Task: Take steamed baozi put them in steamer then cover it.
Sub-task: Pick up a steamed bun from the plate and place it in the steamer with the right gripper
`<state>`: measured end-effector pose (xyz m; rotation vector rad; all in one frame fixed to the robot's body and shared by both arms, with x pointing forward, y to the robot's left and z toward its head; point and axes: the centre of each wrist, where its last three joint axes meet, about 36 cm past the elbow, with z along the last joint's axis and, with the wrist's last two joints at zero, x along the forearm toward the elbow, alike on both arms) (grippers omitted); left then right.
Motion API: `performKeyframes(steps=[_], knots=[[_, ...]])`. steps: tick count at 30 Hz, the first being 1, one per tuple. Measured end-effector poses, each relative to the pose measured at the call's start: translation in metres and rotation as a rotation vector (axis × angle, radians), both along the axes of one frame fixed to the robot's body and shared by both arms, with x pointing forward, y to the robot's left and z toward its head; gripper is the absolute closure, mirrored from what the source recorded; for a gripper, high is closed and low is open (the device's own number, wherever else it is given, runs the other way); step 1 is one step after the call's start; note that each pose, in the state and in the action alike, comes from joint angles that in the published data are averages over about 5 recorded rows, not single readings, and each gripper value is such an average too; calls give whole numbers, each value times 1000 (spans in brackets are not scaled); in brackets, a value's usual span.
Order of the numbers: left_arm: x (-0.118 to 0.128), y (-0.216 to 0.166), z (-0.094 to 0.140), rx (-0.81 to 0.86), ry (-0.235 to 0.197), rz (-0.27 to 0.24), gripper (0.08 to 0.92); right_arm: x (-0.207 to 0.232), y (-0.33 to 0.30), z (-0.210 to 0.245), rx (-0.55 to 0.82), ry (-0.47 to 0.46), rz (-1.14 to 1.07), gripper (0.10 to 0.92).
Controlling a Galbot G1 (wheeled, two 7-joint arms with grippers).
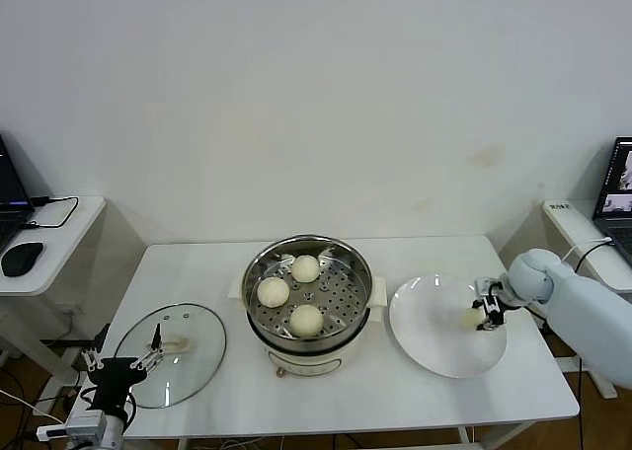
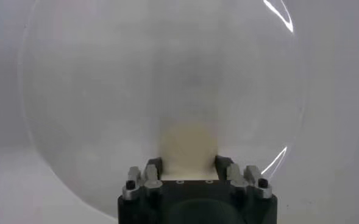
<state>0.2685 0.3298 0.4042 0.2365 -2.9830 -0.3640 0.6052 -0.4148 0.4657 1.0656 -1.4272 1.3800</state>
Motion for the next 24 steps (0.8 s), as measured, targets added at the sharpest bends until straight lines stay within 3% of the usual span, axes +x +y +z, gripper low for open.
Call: performKeyframes(steps=[11, 24], knots=[[0, -5, 5, -3, -10, -17, 177, 12, 22, 87, 38, -69, 25, 496], [-2, -10, 10, -10, -20, -20, 177, 12, 140, 200, 177, -138, 158, 489]])
